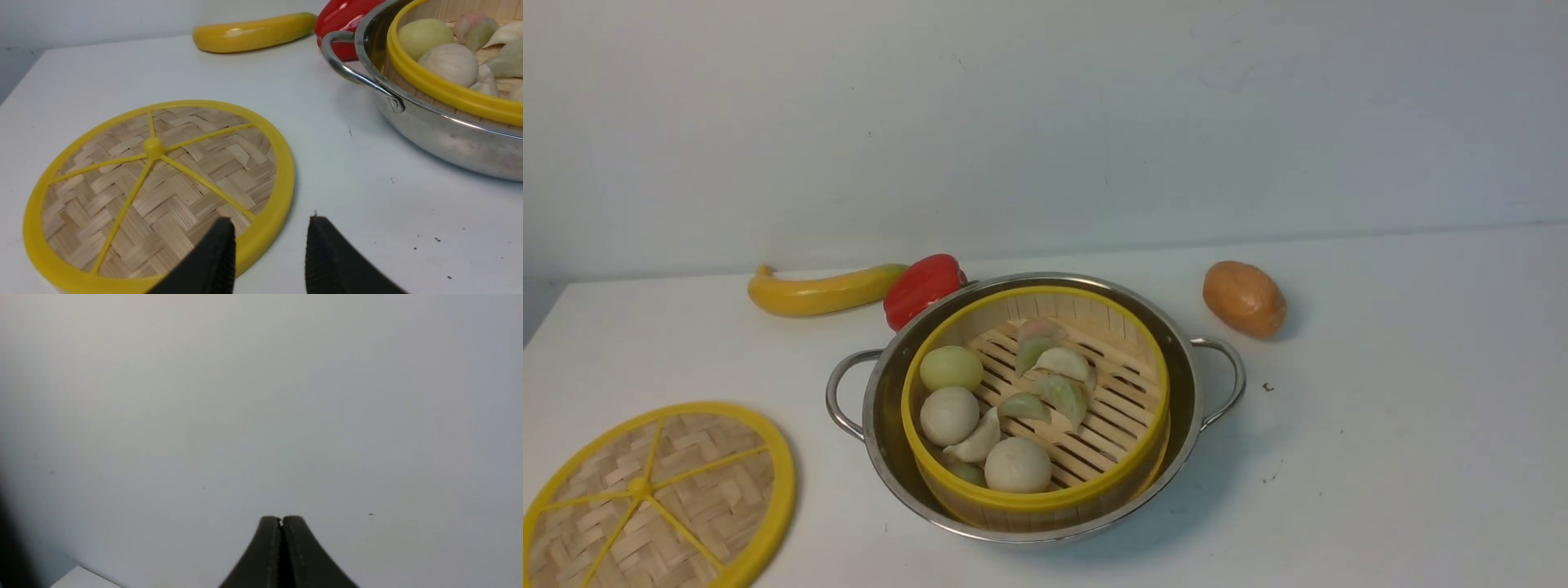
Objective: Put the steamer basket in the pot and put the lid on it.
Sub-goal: Use the left arm to lift the lid of the steamer
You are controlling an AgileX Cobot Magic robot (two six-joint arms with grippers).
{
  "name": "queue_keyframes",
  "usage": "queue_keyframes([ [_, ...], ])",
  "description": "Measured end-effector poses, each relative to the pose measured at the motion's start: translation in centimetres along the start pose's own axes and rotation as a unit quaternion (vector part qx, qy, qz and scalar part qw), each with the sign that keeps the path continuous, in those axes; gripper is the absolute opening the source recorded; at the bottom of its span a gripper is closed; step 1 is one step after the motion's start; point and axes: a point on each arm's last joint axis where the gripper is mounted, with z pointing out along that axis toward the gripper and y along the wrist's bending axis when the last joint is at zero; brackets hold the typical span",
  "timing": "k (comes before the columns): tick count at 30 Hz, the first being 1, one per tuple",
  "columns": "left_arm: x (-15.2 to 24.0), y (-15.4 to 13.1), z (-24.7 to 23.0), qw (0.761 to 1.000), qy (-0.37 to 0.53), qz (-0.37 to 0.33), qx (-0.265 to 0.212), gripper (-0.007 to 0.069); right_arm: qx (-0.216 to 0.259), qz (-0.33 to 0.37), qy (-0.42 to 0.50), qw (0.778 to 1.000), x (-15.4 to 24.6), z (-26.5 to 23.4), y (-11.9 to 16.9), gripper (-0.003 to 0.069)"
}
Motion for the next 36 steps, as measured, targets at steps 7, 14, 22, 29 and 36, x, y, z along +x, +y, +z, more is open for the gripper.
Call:
queue_keyframes([
  [7, 0.0, 0.0, 0.0, 1.0, 0.0, 0.0, 0.0, 0.0238, 0.017, -0.007, 0.003, 1.0, 0.1, 0.0, -0.3, -0.0029],
  [14, 0.0, 0.0, 0.0, 1.0, 0.0, 0.0, 0.0, 0.0238, 0.024, -0.01, 0.007, 1.0, 0.1, -0.3, -0.4, -0.0024],
  [22, 0.0, 0.0, 0.0, 1.0, 0.0, 0.0, 0.0, 0.0238, 0.006, -0.036, -0.007, 0.999, 3.8, -4.8, -0.4, -0.0019],
  [29, 0.0, 0.0, 0.0, 1.0, 0.0, 0.0, 0.0, 0.0238, 0.075, -0.027, 0.041, 0.996, 17.6, -8.4, -3.2, -0.0016],
  [36, 0.0, 0.0, 0.0, 1.0, 0.0, 0.0, 0.0, 0.0238, 0.172, 0.046, 0.055, 0.982, 28.1, -12.6, -5.3, -0.0015],
])
